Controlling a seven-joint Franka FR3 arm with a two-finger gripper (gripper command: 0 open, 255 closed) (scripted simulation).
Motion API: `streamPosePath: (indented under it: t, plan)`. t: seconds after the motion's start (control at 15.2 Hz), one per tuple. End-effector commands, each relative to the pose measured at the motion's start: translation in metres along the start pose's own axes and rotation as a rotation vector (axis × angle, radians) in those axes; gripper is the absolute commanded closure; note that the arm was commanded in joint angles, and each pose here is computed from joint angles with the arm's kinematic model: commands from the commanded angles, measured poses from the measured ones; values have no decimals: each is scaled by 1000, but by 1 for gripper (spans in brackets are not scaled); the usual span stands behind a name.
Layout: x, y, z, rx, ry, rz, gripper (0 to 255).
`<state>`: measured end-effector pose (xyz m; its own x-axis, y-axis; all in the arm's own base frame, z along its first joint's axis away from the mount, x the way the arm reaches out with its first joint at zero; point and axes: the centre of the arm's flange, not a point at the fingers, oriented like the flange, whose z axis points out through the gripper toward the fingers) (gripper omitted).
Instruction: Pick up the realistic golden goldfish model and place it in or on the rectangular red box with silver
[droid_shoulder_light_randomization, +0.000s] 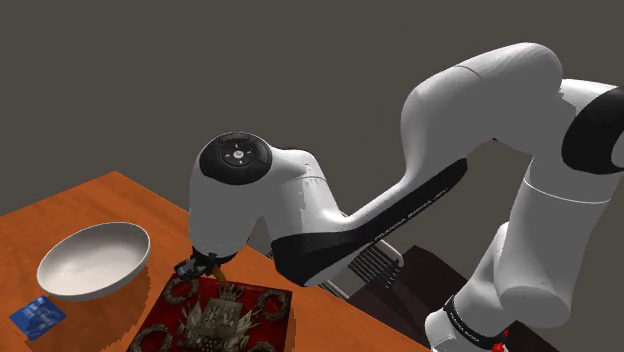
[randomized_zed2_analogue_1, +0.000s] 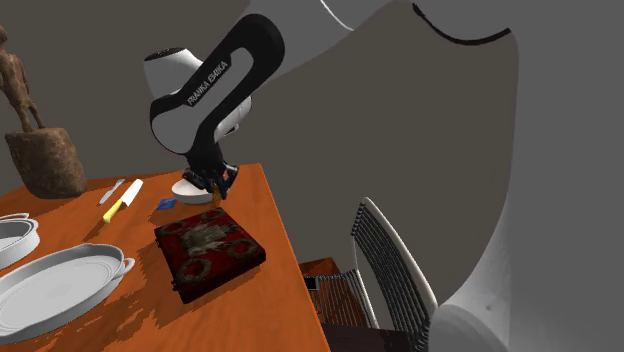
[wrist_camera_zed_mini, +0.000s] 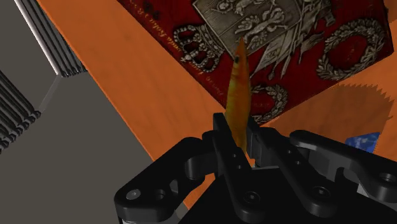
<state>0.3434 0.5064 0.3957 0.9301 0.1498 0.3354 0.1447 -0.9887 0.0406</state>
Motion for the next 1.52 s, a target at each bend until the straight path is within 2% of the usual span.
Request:
streamPosePath:
  t: [0.0, 0.2, 0.99, 1.45]
  plan:
    - [-24, -11, -8, -1, 0, 1, 255]
    - [-60, -31, -20, -1, 0, 1, 255]
    - [-81, -33, 38, -1, 0, 1, 255]
    - [-81, -33, 38, -1, 0, 1, 255]
